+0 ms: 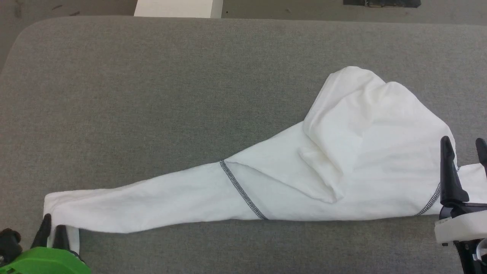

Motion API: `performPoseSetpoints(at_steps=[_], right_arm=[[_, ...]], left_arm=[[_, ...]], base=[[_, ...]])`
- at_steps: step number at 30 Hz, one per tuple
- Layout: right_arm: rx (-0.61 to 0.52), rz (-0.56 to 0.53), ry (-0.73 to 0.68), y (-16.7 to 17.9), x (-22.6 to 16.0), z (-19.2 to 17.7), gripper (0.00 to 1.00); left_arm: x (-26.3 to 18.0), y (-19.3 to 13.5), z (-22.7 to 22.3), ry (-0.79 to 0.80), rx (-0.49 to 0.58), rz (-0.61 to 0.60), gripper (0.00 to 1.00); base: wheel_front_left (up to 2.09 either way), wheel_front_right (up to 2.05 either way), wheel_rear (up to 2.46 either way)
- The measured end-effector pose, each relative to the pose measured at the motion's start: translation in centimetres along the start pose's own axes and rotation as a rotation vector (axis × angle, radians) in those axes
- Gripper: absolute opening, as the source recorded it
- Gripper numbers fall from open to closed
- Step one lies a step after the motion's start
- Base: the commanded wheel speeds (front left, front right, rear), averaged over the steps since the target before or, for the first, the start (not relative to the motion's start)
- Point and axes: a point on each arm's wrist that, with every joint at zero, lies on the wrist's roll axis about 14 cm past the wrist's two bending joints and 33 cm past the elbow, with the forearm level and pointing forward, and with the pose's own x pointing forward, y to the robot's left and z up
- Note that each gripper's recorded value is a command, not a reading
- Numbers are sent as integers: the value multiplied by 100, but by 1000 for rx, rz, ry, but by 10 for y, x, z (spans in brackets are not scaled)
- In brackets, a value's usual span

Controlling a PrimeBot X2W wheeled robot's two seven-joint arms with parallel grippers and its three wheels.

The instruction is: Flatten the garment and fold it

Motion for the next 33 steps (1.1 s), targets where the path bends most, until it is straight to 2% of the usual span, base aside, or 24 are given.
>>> performPoseSetpoints(at_steps=[4,9,14,21,26,33], right_arm=[[1,2,4,1,-1,-1,100],[0,-5,2,-2,-3,1,100],[1,-14,5,-5,-6,0,100],[11,-21,19,-7,-10,-5,100],[22,-29,17,-9,-15,-5,100],[26,-49,13,-15,-23,-4,100]], left_arm=[[-1,-25,-3,0,-35,-71,100],[1,-48,25,-83,-30,-157,100],[-4,-69,69,-220,-2,-229,100],[-22,-132,119,-434,48,-435,100],[-37,-182,106,-461,10,-581,100],[-31,-199,70,-399,12,-573,100]], base=[[0,0,0],[0,0,0],[0,0,0],[0,0,0],[0,0,0],[0,0,0]])
